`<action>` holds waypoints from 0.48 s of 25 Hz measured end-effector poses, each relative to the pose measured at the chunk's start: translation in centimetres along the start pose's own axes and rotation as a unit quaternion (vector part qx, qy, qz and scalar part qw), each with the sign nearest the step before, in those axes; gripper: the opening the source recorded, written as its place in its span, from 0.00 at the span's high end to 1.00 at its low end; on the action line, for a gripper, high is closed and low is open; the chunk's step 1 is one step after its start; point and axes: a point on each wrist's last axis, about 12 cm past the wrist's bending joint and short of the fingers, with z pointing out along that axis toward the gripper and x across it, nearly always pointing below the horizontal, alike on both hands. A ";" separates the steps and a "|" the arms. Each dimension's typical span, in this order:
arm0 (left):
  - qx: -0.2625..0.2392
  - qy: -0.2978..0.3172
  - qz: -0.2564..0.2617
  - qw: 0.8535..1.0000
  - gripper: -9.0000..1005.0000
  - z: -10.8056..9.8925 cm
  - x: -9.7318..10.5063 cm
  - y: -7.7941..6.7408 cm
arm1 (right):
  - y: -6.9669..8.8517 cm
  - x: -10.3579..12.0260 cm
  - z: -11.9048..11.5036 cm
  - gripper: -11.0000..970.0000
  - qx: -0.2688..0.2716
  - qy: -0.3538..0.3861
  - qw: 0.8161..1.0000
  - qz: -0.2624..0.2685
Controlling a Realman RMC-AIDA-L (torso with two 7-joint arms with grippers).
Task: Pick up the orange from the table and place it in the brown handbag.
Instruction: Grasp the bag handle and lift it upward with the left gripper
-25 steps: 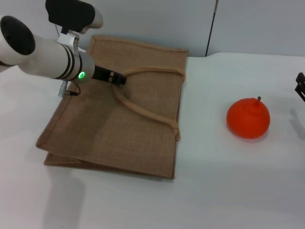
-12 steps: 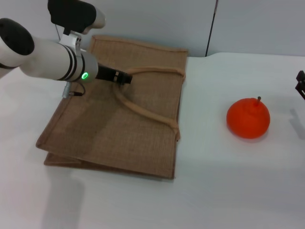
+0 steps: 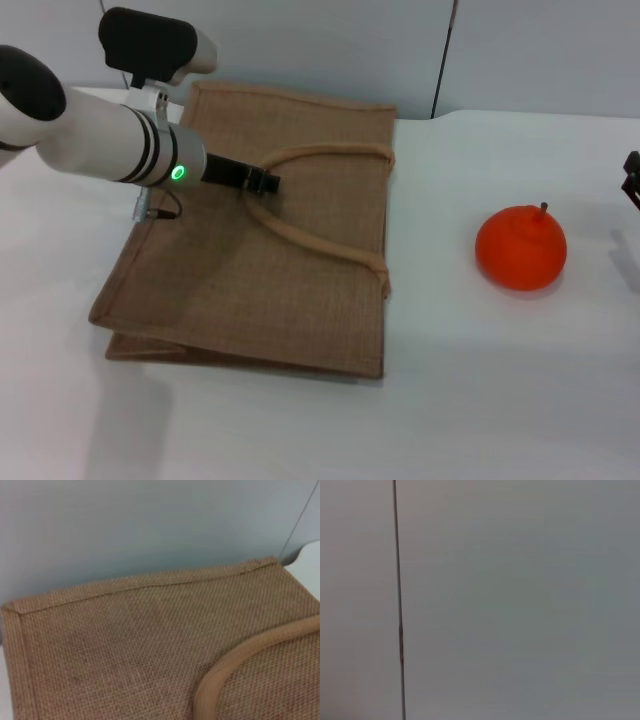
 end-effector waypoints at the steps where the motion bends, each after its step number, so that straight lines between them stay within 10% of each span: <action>1: 0.001 0.001 -0.001 1.000 0.53 0.0 0.0 0.0 | 0.0 0.0 0.0 0.19 0.000 0.000 1.000 0.000; 12: -0.001 0.001 -0.015 1.000 0.54 -0.1 -0.1 0.2 | 0.0 0.0 0.0 0.19 0.000 0.000 1.000 0.000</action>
